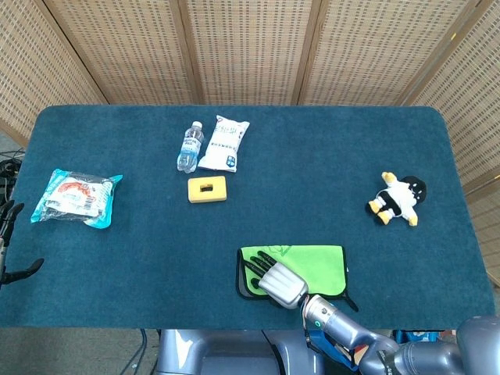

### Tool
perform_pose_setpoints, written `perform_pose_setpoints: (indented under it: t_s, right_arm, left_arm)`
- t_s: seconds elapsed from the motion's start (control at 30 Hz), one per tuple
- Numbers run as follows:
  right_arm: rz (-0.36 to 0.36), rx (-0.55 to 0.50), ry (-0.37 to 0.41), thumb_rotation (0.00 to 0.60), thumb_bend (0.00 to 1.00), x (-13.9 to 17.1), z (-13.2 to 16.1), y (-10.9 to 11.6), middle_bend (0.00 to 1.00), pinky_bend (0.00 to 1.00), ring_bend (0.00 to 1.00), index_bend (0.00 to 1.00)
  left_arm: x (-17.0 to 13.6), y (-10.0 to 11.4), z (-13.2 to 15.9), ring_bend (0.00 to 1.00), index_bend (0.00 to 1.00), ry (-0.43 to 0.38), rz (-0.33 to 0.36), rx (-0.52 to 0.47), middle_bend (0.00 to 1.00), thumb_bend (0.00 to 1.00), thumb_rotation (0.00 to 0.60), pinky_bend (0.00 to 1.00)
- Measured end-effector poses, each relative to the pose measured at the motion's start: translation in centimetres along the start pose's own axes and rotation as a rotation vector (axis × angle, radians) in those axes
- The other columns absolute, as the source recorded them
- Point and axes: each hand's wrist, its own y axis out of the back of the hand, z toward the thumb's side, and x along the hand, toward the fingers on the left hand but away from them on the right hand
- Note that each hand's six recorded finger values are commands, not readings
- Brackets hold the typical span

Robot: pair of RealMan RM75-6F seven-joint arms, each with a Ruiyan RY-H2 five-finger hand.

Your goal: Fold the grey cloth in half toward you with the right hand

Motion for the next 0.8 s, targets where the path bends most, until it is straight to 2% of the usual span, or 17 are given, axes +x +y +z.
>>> perform_pose_setpoints:
  t_s: [0.13,0.43,0.8]
  right_arm:
    - [0.003,-0.001,0.0,0.6,0.47,-0.01,-0.01,-0.09,0.0,0.0,0.0,0.45]
    - [0.004,-0.001,0.002,0.6,0.48,0.02,0.07,-0.26,0.0,0.0,0.0,0.52]
    - [-0.027,-0.048,0.01,0.6,0.49,-0.15,0.62,0.07,0.0,0.0,0.0,0.53]
  left_arm:
    - [0.01,-0.03,0.01,0.0,0.0,-0.001,-0.001,0.001,0.0,0.22,0.6,0.0]
    - [0.0,-0.02,0.03,0.0,0.0,-0.001,-0.001,0.0,0.0,0.22,0.6,0.0]
    - [0.0,0.03,-0.01,0.0,0.0,-0.001,0.0,-0.001,0.0,0.22,0.6,0.0]
